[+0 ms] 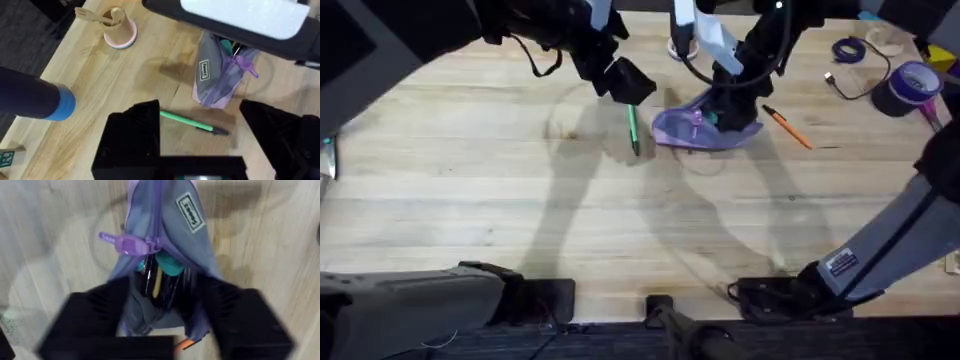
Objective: Unzip the bag, pick up the pens from the table one at a time and place them inside, then zip the bag closed.
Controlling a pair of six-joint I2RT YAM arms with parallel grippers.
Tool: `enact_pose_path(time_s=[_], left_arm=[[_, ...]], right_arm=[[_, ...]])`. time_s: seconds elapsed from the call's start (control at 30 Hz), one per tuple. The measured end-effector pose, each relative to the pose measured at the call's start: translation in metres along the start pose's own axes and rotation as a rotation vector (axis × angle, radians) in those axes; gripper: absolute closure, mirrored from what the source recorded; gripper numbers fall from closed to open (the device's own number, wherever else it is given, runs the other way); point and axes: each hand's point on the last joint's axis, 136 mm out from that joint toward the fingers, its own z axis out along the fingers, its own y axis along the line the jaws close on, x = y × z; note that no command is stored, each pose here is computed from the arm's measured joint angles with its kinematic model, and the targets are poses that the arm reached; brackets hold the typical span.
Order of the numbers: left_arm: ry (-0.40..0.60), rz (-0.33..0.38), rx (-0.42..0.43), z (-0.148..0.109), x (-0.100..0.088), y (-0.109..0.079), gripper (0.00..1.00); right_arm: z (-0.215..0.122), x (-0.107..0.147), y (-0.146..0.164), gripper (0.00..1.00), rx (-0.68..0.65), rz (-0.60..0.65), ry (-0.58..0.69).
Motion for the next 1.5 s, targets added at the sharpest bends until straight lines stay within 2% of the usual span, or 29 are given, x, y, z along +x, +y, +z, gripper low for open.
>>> enact_pose_path(time_s=[0.03,0.07,0.1,0.57,0.67,0.8,0.87,0.9,1.0,1.3,1.5], left_arm=[[0.0,0.0,0.0,0.0,0.0,0.0,0.007],[0.0,0.0,0.001,0.0,0.0,0.0,0.007],[0.0,0.0,0.0,0.0,0.0,0.0,0.007],[0.0,0.0,0.0,0.0,0.0,0.0,0.007],[0.0,0.0,0.0,0.0,0.0,0.0,0.008],[0.0,0.0,0.0,0.0,0.0,0.0,0.007],[0.0,0.0,0.0,0.0,0.0,0.0,0.008],[0.0,0.0,0.0,0.0,0.0,0.0,0.008],[0.0,0.0,0.0,0.0,0.0,0.0,0.008],[0.0,0.0,0.0,0.0,0.0,0.0,0.007],[0.0,0.0,0.0,0.0,0.0,0.0,0.007]], right_arm=[[0.0,0.0,0.0,0.09,-0.002,0.0,-0.003],[0.001,0.0,0.001,0.032,-0.004,-0.004,-0.003],[0.001,0.0,0.001,0.014,-0.005,-0.004,-0.003],[-0.002,-0.002,0.004,0.006,-0.016,0.009,-0.038],[-0.016,0.0,0.007,0.006,0.002,0.029,-0.072],[-0.058,0.01,0.005,0.006,0.108,0.076,-0.131],[-0.08,0.021,0.005,0.005,0.17,0.122,-0.154],[-0.105,0.044,0.006,0.006,0.237,0.218,-0.169],[-0.119,0.071,0.004,0.005,0.28,0.347,-0.178],[-0.131,0.137,0.014,0.006,0.291,0.696,-0.176],[-0.132,0.164,0.021,0.006,0.296,0.798,-0.14]])
